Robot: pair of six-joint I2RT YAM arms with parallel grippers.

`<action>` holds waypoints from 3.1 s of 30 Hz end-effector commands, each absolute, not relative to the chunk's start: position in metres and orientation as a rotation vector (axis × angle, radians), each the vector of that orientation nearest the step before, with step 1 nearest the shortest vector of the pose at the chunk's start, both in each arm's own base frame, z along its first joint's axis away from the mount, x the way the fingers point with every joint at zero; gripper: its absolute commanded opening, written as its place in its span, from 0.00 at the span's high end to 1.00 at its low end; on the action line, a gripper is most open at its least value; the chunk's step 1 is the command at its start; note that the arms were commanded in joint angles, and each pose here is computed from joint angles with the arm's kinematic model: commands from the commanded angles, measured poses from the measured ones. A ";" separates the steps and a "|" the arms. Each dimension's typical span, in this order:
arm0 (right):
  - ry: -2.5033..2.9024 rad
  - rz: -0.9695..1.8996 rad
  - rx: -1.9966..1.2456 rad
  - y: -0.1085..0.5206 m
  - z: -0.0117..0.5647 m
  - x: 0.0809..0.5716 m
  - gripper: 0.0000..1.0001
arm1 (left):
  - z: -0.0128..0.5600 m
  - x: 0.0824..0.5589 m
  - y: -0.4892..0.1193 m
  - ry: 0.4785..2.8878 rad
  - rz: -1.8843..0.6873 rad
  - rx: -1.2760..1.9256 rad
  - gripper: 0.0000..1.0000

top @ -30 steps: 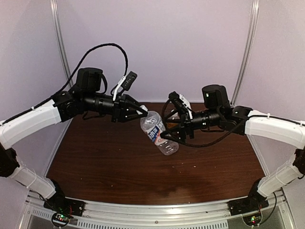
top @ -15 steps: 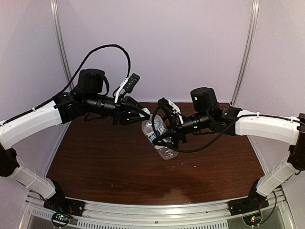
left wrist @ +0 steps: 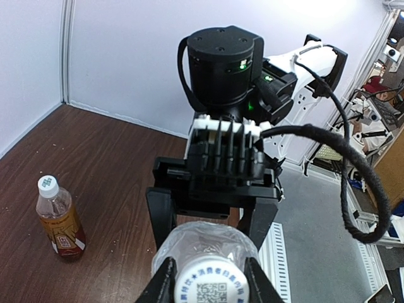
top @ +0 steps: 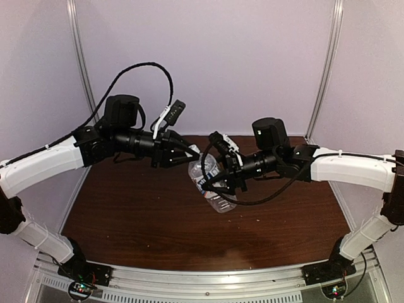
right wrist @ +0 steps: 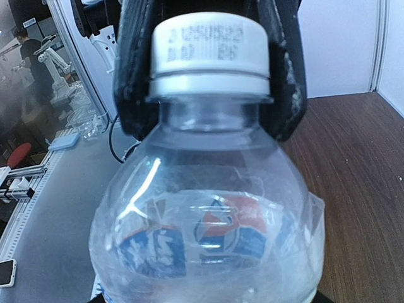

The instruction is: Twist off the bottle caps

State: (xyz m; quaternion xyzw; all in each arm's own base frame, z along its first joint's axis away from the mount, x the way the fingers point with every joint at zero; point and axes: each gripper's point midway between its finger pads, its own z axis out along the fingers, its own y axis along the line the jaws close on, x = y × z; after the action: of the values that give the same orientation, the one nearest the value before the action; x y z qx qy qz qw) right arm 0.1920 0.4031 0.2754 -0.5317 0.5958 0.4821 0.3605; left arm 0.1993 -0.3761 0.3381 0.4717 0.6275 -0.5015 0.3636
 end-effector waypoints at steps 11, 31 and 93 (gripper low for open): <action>1.406 1.363 -1.398 0.401 0.292 0.166 0.57 | 0.368 0.188 -0.367 1.400 -1.351 1.103 0.21; 1.389 1.371 -1.399 0.400 0.295 0.163 0.61 | 0.363 0.187 -0.376 1.418 -1.441 1.097 0.51; 1.321 1.443 -1.502 0.406 0.296 0.142 0.50 | 0.393 0.153 -0.361 1.293 -1.281 1.278 0.29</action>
State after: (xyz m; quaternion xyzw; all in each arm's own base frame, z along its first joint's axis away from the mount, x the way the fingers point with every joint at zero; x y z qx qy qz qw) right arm 0.1592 0.4053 0.2772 -0.5613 0.5454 0.5079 0.3599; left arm 0.1690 -0.3591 0.3954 0.4730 0.5642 -0.4977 0.4585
